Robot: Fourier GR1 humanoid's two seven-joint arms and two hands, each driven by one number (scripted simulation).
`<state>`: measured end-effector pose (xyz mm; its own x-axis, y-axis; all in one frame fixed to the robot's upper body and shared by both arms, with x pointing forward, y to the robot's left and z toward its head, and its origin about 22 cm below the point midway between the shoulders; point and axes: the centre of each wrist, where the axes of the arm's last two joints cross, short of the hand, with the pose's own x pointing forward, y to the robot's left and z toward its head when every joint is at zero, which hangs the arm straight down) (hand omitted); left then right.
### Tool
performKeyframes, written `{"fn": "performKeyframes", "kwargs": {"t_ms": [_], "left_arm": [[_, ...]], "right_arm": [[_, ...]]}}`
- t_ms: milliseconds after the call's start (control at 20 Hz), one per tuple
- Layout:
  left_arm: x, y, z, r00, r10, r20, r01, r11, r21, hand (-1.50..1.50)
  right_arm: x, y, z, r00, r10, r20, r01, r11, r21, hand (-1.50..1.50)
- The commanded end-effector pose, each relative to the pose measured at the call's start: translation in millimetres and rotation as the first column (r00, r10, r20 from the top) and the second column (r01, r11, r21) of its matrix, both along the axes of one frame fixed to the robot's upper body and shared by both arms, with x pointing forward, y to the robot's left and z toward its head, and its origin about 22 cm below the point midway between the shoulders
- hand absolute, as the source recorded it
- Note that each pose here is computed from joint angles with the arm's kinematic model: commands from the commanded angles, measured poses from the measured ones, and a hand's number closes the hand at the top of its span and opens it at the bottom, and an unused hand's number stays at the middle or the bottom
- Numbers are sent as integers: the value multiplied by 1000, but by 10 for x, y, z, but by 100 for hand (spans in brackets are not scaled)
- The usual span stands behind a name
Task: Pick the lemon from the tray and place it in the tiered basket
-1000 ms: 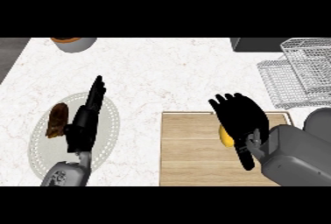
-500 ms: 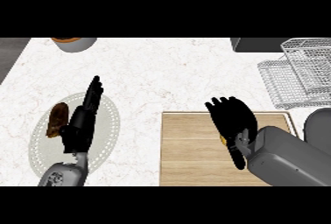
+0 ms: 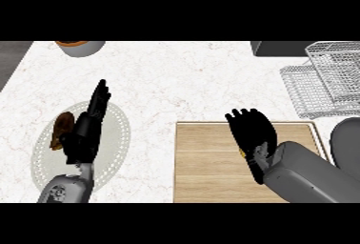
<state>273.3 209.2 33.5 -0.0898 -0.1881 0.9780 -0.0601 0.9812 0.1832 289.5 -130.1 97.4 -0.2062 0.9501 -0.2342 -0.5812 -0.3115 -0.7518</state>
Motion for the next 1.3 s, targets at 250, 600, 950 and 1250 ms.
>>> {"fn": "performKeyframes", "kwargs": {"t_ms": [250,600,950,1250], "left_arm": [[76,-68,-28,1000,3,12,-3,1000,-9,0],[-16,-71,62,1000,3,23,-4,1000,6,0],[-150,37,11,1000,-8,1,8,1000,-9,0],[-51,-70,-94,1000,-6,4,6,1000,-8,0]], "right_arm": [[135,-21,-242,999,-50,0,50,997,-56,-150],[40,-65,-315,998,-63,3,63,998,-23,-150],[40,-45,-516,992,-62,108,58,998,36,150],[131,-183,-482,975,117,189,-103,991,-80,150]]}}
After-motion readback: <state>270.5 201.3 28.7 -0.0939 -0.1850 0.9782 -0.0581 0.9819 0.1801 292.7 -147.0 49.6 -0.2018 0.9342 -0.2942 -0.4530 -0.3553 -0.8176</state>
